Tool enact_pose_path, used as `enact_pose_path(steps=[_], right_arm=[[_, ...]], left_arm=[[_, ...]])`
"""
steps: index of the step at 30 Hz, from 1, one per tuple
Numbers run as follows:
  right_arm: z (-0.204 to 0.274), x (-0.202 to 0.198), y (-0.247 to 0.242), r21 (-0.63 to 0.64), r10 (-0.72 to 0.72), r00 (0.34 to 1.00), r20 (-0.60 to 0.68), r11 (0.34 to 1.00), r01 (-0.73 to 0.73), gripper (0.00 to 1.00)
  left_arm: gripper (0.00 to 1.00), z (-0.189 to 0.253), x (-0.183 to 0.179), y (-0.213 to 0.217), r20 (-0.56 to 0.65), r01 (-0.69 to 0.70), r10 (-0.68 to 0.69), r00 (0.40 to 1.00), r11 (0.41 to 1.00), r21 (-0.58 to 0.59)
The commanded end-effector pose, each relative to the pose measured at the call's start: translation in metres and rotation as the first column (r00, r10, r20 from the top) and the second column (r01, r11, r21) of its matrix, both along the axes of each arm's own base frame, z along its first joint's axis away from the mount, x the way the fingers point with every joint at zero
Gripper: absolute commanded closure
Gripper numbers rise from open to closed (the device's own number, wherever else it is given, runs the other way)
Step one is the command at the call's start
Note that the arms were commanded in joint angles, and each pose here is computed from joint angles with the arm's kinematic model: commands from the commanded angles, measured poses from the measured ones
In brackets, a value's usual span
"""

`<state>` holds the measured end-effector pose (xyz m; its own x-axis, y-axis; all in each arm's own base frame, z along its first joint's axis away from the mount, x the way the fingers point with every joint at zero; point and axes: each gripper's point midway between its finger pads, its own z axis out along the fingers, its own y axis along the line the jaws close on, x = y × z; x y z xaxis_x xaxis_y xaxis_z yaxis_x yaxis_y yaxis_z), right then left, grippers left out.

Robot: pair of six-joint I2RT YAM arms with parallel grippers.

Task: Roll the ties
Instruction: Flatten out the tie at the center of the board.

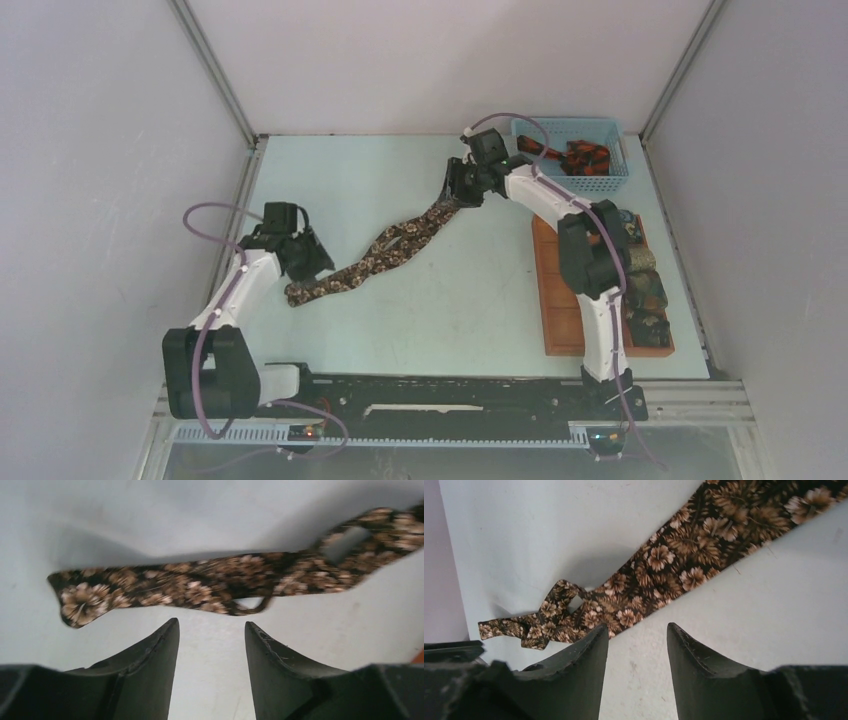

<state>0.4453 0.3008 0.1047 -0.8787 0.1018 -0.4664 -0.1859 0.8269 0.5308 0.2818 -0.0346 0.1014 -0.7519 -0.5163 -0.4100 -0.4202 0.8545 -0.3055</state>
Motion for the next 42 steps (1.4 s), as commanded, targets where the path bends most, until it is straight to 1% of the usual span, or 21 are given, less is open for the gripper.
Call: enact_pose_path(steps=[1, 2, 5, 7, 11, 14, 16, 17, 18, 19, 20, 27, 29, 30, 33, 37, 40, 42], right_arm=[[-0.009, 0.006, 0.028, 0.053, 0.042, 0.995, -0.093, 0.998, -0.037, 0.51], [-0.013, 0.011, 0.032, 0.053, 0.043, 0.992, -0.115, 0.998, -0.038, 0.51], [-0.048, 0.014, 0.033, 0.020, 0.031, 0.977, -0.211, 0.999, -0.027, 0.53], [-0.061, 0.018, 0.033, 0.025, 0.015, 0.970, -0.241, 1.000, -0.010, 0.55], [-0.076, 0.034, 0.024, 0.035, -0.032, 0.960, -0.277, 0.998, 0.043, 0.61], [-0.082, 0.048, 0.021, 0.055, -0.051, 0.958, -0.283, 0.996, 0.070, 0.69], [-0.084, 0.057, 0.021, 0.068, -0.052, 0.959, -0.277, 0.995, 0.074, 0.77], [-0.085, 0.060, 0.022, 0.077, -0.051, 0.961, -0.273, 0.994, 0.075, 0.85], [-0.084, 0.064, 0.023, 0.089, -0.048, 0.964, -0.263, 0.993, 0.074, 0.95], [-0.083, 0.067, 0.024, 0.101, -0.046, 0.966, -0.252, 0.992, 0.074, 0.98], [-0.081, 0.070, 0.025, 0.109, -0.045, 0.970, -0.241, 0.991, 0.073, 1.00], [-0.066, 0.094, 0.018, 0.122, -0.085, 0.983, -0.162, 0.987, 0.106, 1.00], [-0.057, 0.097, 0.019, 0.141, -0.076, 0.985, -0.154, 0.985, 0.098, 1.00], [-0.050, 0.095, 0.018, 0.148, -0.070, 0.986, -0.153, 0.985, 0.093, 0.97], [-0.026, 0.089, 0.013, 0.127, -0.076, 0.990, -0.120, 0.988, 0.092, 0.75], [-0.008, 0.075, -0.006, 0.032, -0.133, 0.989, -0.066, 0.990, 0.135, 0.55], [-0.015, 0.065, -0.024, -0.070, -0.188, 0.980, -0.061, 0.981, 0.183, 0.45], [-0.025, 0.061, -0.029, -0.125, -0.201, 0.977, -0.068, 0.973, 0.191, 0.43]], left_arm=[[0.44, -0.023, -0.005, 0.031, -0.024, -0.169, 0.169, 0.985, 0.986, -0.003], [0.45, -0.027, -0.006, 0.033, -0.035, -0.180, 0.180, 0.983, 0.984, -0.013], [0.46, -0.035, -0.002, 0.038, -0.060, -0.200, 0.199, 0.978, 0.980, -0.020], [0.47, -0.037, 0.000, 0.038, -0.073, -0.197, 0.195, 0.978, 0.980, -0.019], [0.48, -0.038, -0.001, 0.038, -0.080, -0.189, 0.187, 0.979, 0.982, -0.019], [0.49, -0.034, -0.003, 0.037, -0.065, -0.186, 0.184, 0.981, 0.982, -0.022], [0.49, -0.032, -0.005, 0.036, -0.056, -0.184, 0.182, 0.982, 0.982, -0.031], [0.49, -0.030, -0.005, 0.035, -0.047, -0.184, 0.182, 0.982, 0.982, -0.036], [0.49, -0.030, -0.006, 0.034, -0.047, -0.184, 0.182, 0.982, 0.982, -0.039], [0.50, -0.028, -0.007, 0.034, -0.041, -0.181, 0.179, 0.983, 0.983, -0.040], [0.50, -0.027, -0.007, 0.034, -0.035, -0.178, 0.177, 0.984, 0.983, -0.040], [0.50, -0.023, -0.017, 0.030, -0.027, -0.174, 0.173, 0.985, 0.983, -0.054], [0.50, -0.021, -0.022, 0.030, -0.020, -0.175, 0.175, 0.984, 0.983, -0.055], [0.50, -0.019, -0.023, 0.030, -0.011, -0.177, 0.176, 0.984, 0.983, -0.050], [0.50, -0.013, -0.028, 0.032, 0.011, -0.171, 0.171, 0.985, 0.985, -0.038], [0.50, -0.003, -0.032, 0.031, 0.039, -0.160, 0.161, 0.986, 0.987, -0.034], [0.49, 0.005, -0.035, 0.031, 0.060, -0.154, 0.156, 0.986, 0.988, -0.033], [0.49, 0.010, -0.037, 0.031, 0.076, -0.148, 0.150, 0.986, 0.989, -0.031]])
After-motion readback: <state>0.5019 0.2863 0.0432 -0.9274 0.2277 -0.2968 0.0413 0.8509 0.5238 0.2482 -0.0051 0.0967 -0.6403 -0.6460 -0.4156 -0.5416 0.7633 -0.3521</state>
